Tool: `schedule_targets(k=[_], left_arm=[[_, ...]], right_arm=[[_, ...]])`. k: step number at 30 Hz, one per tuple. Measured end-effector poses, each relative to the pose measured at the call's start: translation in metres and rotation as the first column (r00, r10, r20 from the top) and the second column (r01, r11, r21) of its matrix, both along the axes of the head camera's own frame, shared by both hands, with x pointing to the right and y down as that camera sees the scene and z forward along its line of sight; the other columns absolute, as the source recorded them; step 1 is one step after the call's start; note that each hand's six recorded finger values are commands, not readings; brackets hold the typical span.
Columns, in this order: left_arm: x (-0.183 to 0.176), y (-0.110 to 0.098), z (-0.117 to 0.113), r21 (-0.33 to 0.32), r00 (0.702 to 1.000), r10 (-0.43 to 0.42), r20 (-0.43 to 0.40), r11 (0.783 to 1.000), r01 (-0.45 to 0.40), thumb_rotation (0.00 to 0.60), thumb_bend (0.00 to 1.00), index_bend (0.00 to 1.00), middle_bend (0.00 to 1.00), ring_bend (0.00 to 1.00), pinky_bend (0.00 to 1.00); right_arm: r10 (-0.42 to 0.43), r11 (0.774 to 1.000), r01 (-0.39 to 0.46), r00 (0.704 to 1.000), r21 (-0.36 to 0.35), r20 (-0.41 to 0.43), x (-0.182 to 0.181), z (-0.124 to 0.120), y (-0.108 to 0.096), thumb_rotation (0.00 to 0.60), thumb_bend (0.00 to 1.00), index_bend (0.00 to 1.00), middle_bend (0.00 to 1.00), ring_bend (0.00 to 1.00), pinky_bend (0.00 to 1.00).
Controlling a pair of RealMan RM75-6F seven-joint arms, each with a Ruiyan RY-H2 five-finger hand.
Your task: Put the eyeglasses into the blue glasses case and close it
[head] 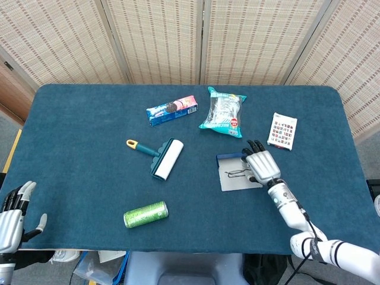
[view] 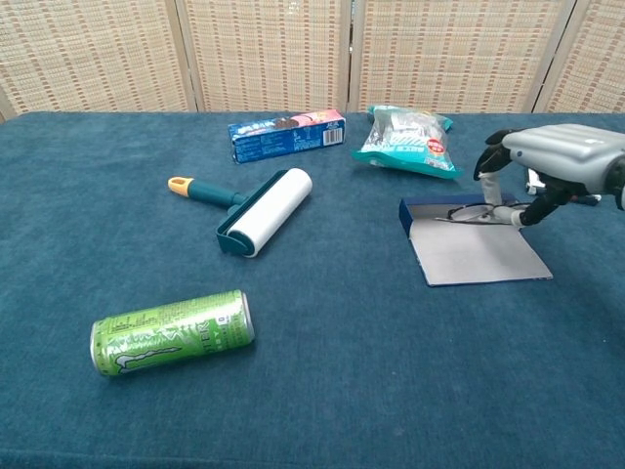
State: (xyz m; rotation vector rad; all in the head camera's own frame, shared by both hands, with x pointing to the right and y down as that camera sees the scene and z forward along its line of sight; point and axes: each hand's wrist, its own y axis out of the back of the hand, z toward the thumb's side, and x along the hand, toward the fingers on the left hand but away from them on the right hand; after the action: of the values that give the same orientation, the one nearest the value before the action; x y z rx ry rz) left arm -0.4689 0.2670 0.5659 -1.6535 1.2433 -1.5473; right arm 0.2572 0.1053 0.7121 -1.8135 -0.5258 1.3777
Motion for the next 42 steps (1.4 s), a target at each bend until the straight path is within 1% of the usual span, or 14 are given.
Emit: schedule_targets(k=[6,10,14,17,19,22,24,27,30,34,36,39,42], left_arm=[[-0.003,0.001,0.002,-0.007,1.0,-0.005,0.003,1.0,0.005,0.6,0.4,0.0,0.0,0.0,0.0],[-0.004,0.002,0.003,-0.008,1.0,-0.006,0.002,1.0,0.006,0.6,0.4,0.0,0.0,0.0,0.0],[-0.006,0.003,0.004,-0.012,1.0,-0.009,0.003,1.0,0.009,0.6,0.4,0.0,0.0,0.0,0.0],[-0.005,0.003,0.005,-0.013,1.0,-0.008,-0.001,1.0,0.008,0.6,0.4,0.0,0.0,0.0,0.0],[-0.004,0.003,0.006,-0.014,1.0,-0.004,-0.003,1.0,0.004,0.6,0.4,0.0,0.0,0.0,0.0],[-0.003,0.003,0.007,-0.017,1.0,-0.002,-0.005,1.0,0.002,0.6,0.4,0.0,0.0,0.0,0.0],[-0.003,0.003,0.008,-0.017,1.0,-0.001,-0.004,1.0,0.0,0.6,0.4,0.0,0.0,0.0,0.0],[-0.003,0.003,0.007,-0.015,1.0,-0.004,-0.004,1.0,0.004,0.6,0.4,0.0,0.0,0.0,0.0],[-0.004,0.004,0.009,-0.021,1.0,-0.004,-0.004,1.0,0.004,0.6,0.4,0.0,0.0,0.0,0.0],[-0.004,0.004,0.009,-0.021,1.0,-0.005,-0.005,1.0,0.005,0.6,0.4,0.0,0.0,0.0,0.0],[-0.005,0.004,0.009,-0.022,1.0,-0.006,-0.006,1.0,0.005,0.6,0.4,0.0,0.0,0.0,0.0],[-0.005,0.005,0.01,-0.025,1.0,-0.007,-0.005,1.0,0.007,0.6,0.4,0.0,0.0,0.0,0.0],[-0.005,0.006,0.011,-0.029,1.0,-0.007,-0.007,1.0,0.007,0.6,0.4,0.0,0.0,0.0,0.0]], right_arm=[[-0.003,1.0,0.003,1.0,-0.013,-0.016,-0.015,0.019,-0.005,0.6,0.54,0.62,0.25,0.02,0.05],[-0.003,1.0,0.003,0.999,-0.013,-0.038,-0.019,0.026,-0.005,0.6,0.52,0.61,0.23,0.02,0.05],[0.008,1.0,-0.008,0.999,0.0,-0.049,-0.018,0.026,-0.005,0.6,0.46,0.53,0.21,0.02,0.05],[0.014,1.0,-0.014,0.999,0.01,-0.051,-0.016,0.024,-0.004,0.6,0.43,0.48,0.2,0.02,0.05],[0.019,1.0,-0.018,0.999,0.016,-0.049,-0.015,0.023,-0.004,0.6,0.41,0.44,0.19,0.02,0.05],[0.021,1.0,-0.02,0.999,0.018,-0.047,-0.014,0.021,-0.003,0.6,0.39,0.33,0.18,0.02,0.05],[0.022,1.0,-0.021,0.998,0.019,-0.051,-0.013,0.022,-0.003,0.6,0.37,0.22,0.17,0.02,0.05],[0.026,0.999,-0.025,0.998,0.02,-0.054,-0.013,0.023,-0.002,0.6,0.34,0.1,0.15,0.02,0.05],[0.027,0.999,-0.025,0.998,0.024,-0.054,-0.013,0.023,-0.001,0.6,0.32,0.02,0.11,0.02,0.05],[0.03,0.999,-0.029,0.999,0.03,-0.04,-0.013,0.018,0.0,0.6,0.28,0.0,0.03,0.0,0.04],[0.028,0.999,-0.027,0.999,0.029,-0.032,-0.013,0.015,0.001,0.6,0.23,0.0,0.0,0.0,0.02],[0.016,1.0,-0.016,1.0,0.019,-0.018,-0.015,0.009,0.005,0.6,0.18,0.0,0.0,0.0,0.0],[-0.006,1.0,0.006,1.0,0.005,-0.005,-0.022,0.006,0.012,0.6,0.15,0.0,0.0,0.0,0.0]])
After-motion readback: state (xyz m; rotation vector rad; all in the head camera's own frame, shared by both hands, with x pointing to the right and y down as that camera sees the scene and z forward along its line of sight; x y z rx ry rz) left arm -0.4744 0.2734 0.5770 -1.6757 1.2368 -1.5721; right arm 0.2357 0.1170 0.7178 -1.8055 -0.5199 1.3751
